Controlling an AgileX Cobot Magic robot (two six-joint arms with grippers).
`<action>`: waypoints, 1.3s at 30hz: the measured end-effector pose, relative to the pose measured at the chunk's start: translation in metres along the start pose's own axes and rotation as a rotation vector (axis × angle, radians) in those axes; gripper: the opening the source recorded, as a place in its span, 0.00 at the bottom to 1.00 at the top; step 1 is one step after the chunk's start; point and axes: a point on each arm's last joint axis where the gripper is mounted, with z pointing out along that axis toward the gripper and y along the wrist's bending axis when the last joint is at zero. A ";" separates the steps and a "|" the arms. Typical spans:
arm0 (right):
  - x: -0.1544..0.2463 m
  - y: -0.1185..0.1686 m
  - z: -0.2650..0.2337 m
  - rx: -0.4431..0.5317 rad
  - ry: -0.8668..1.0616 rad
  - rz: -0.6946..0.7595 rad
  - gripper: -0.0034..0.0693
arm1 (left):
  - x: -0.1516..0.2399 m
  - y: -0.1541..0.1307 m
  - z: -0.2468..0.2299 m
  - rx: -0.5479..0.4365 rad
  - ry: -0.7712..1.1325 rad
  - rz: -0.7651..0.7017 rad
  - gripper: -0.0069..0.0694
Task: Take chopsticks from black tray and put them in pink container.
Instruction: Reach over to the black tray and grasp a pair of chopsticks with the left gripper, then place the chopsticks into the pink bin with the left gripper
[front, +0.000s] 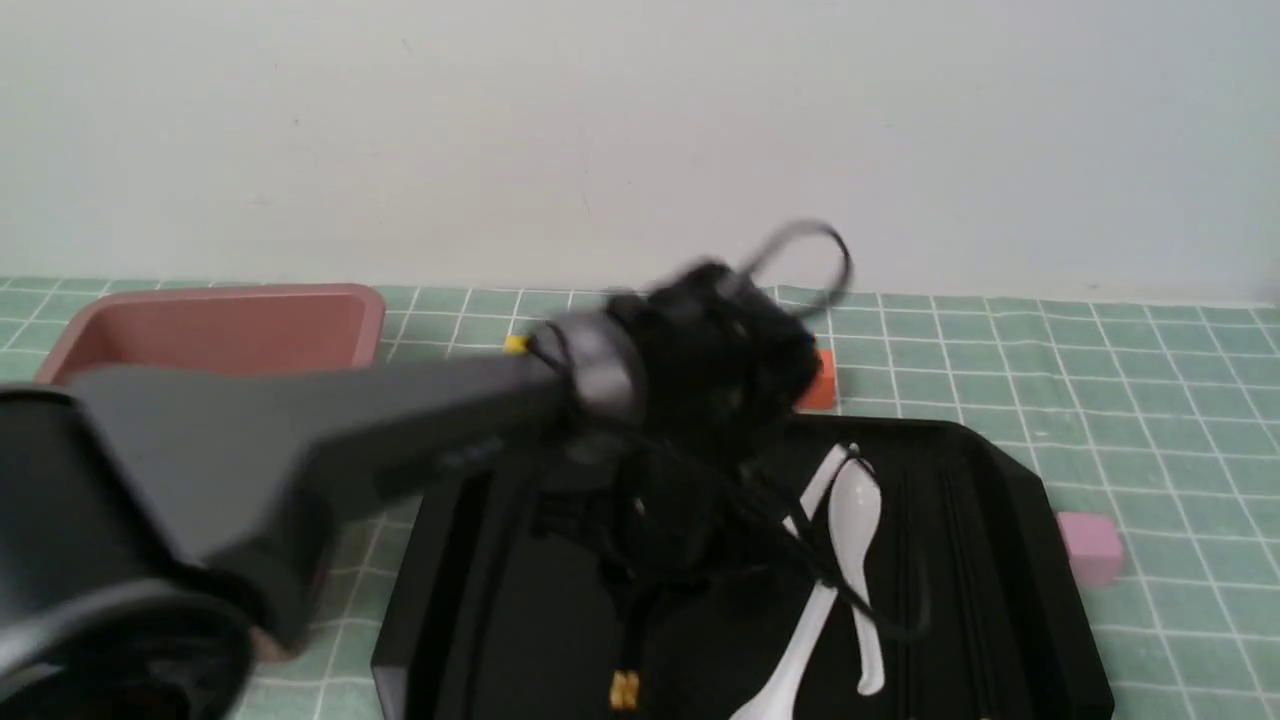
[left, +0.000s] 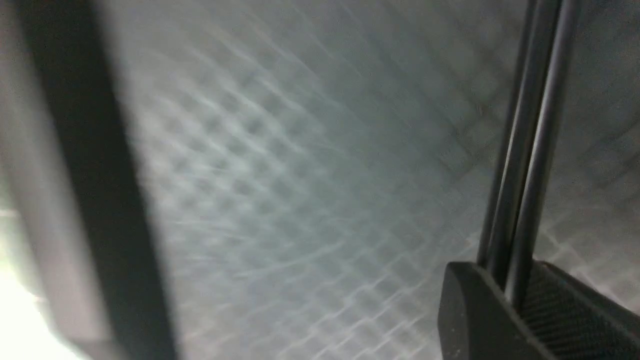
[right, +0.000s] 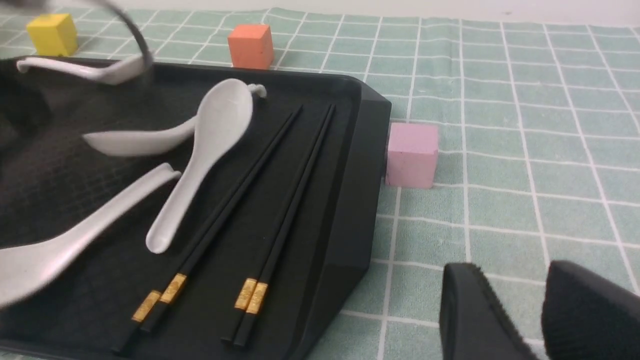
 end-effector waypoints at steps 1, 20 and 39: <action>0.000 0.000 0.000 0.000 0.000 0.000 0.38 | -0.004 0.008 -0.012 0.016 -0.021 -0.009 0.23; 0.000 0.000 0.000 0.000 0.000 0.000 0.38 | -0.021 0.301 -0.038 0.131 -0.111 -0.494 0.23; 0.000 0.000 0.000 0.000 0.000 0.000 0.38 | -0.020 0.310 0.003 0.118 -0.047 -0.478 0.36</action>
